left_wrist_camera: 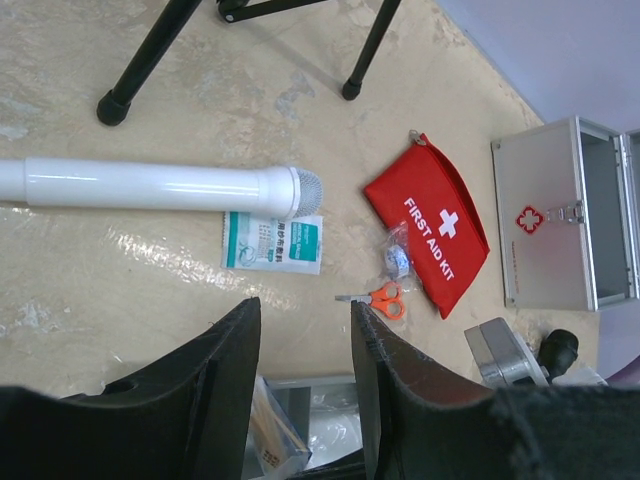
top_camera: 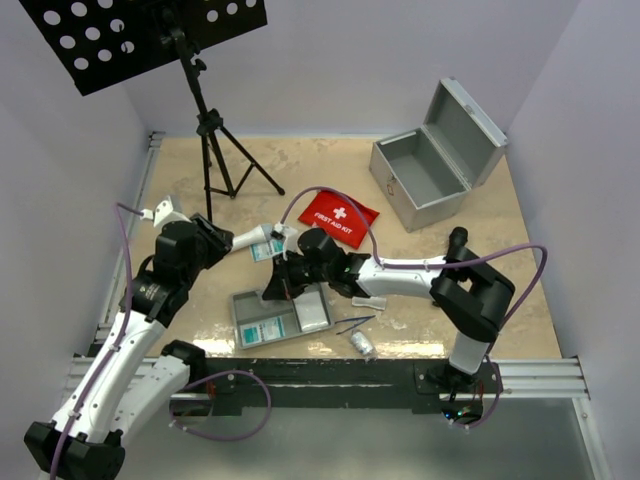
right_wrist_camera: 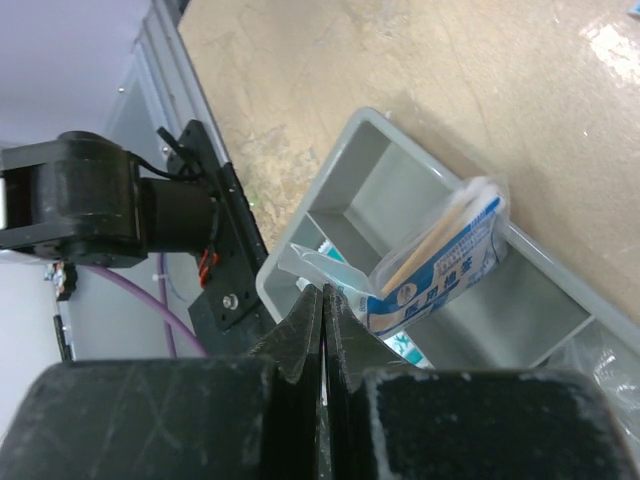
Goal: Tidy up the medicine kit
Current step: Place the medical item at the medicine box compartment.
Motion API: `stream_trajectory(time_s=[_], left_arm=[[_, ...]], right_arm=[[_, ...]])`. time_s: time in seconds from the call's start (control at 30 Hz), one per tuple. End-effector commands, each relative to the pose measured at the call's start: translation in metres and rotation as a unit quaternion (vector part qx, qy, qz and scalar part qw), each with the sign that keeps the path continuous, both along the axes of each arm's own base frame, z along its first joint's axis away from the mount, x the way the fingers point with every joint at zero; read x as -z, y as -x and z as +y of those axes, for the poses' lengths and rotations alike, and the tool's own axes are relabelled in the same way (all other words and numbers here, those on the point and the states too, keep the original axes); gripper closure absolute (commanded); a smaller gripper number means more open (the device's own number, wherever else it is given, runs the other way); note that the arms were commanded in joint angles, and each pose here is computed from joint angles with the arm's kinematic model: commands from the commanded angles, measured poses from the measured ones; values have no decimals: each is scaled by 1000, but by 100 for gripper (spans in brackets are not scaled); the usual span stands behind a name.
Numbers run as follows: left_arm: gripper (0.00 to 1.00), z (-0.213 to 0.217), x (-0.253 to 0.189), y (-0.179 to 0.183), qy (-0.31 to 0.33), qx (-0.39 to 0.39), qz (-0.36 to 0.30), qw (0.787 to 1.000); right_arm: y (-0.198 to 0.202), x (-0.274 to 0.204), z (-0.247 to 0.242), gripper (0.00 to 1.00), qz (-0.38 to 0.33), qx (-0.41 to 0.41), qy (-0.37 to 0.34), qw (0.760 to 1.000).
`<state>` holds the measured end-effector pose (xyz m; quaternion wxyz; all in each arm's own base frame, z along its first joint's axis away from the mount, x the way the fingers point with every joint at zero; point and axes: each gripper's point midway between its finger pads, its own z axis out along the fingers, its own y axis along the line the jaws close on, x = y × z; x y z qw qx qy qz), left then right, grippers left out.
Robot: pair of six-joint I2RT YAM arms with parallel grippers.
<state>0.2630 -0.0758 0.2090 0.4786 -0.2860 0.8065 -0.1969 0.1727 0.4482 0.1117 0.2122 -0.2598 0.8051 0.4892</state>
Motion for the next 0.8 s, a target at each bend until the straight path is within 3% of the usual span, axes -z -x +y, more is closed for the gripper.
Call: stream_trajectory(time_s=[0.0, 0.43, 0.77], left_arm=[[54, -1, -3, -2, 10, -1, -9, 1000], [54, -1, -5, -1, 13, -1, -13, 1000], [54, -2, 3, -1, 12, 1, -4, 1000]], right_arm=[[-7, -24, 14, 100, -27, 6, -8, 1000], [34, -100, 41, 100, -17, -77, -102, 992], [20, -39, 20, 100, 19, -39, -51, 998]])
